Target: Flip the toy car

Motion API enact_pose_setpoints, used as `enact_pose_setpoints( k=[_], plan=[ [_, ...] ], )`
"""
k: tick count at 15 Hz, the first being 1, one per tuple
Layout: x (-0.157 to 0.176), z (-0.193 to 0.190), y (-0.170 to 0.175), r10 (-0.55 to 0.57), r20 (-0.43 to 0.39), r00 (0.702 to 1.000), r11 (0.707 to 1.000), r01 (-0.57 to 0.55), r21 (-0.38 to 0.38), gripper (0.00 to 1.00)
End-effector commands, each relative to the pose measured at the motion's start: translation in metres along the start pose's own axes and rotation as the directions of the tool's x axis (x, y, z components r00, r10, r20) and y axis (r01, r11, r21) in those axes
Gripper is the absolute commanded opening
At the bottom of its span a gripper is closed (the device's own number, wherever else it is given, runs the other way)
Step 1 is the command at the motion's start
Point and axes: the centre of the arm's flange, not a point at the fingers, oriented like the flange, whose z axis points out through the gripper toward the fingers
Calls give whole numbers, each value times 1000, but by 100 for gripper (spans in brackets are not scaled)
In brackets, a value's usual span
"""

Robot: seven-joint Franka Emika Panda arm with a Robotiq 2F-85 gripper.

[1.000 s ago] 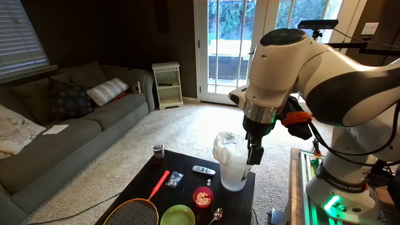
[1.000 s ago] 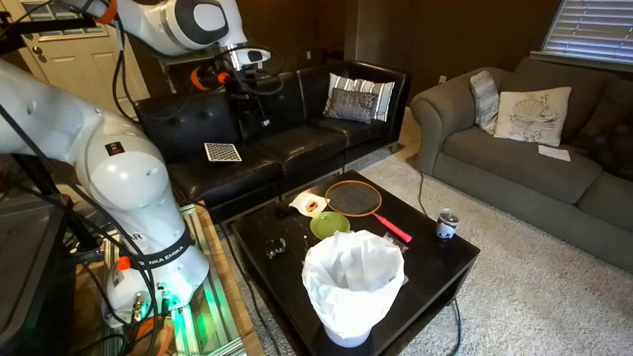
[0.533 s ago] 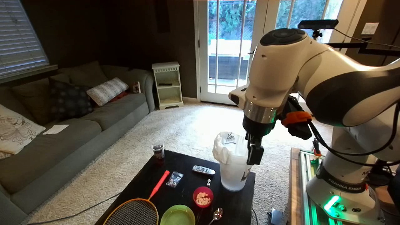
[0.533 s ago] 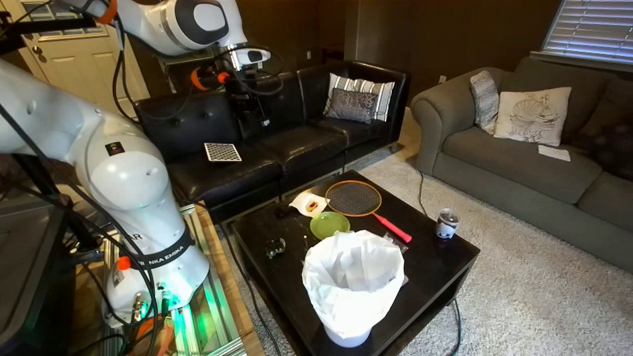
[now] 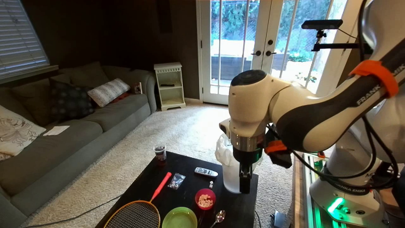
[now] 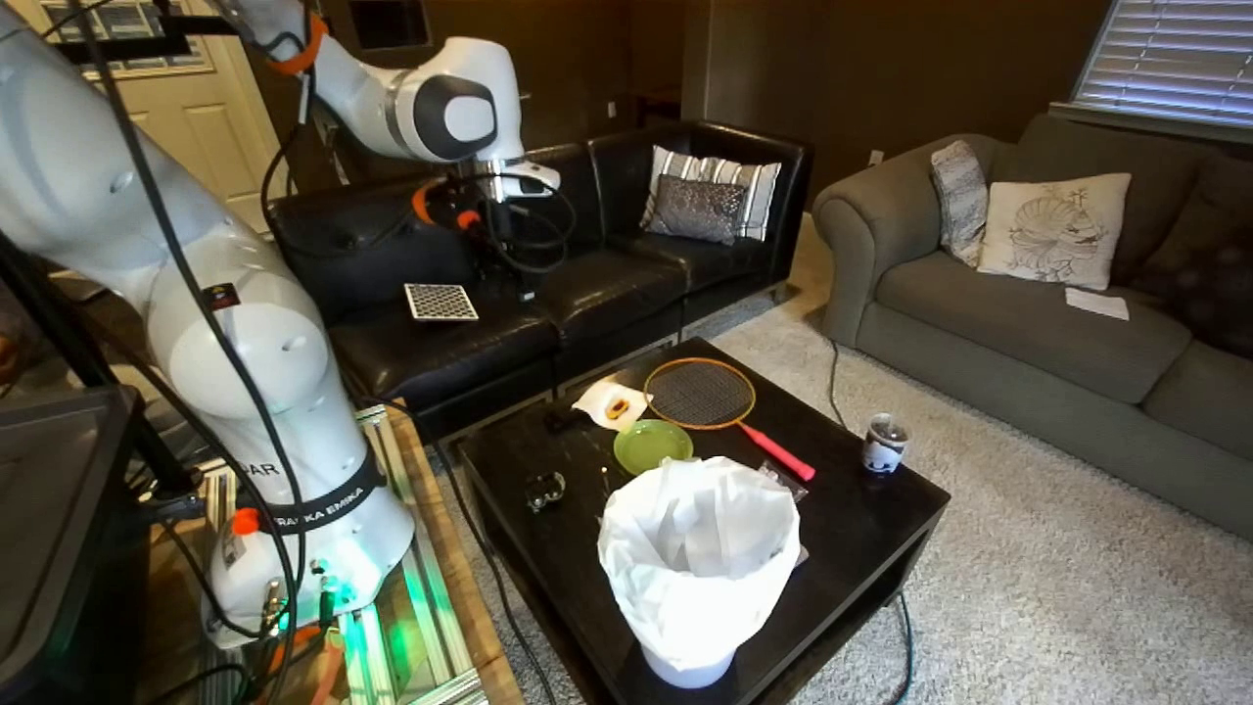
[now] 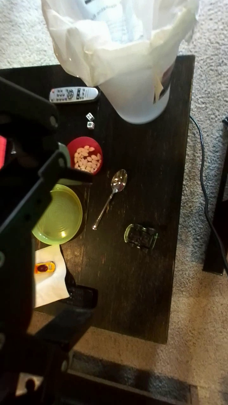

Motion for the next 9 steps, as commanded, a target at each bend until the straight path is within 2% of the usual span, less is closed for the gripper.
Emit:
enact_pose_setpoints(
  k=[1, 4, 7, 8, 9],
  plan=[
    [53, 61, -39, 193, 17, 981, 980, -193, 38, 100],
    [68, 104, -52, 351, 12, 936, 936, -351, 28, 100],
    [72, 130, -51, 490, 57, 870, 871, -491, 9, 100],
    [72, 131, -48, 494, 75, 866, 868, -496, 18, 100],
    [44, 98, -17, 446, 51, 894, 894, -447, 11, 100]
  ],
)
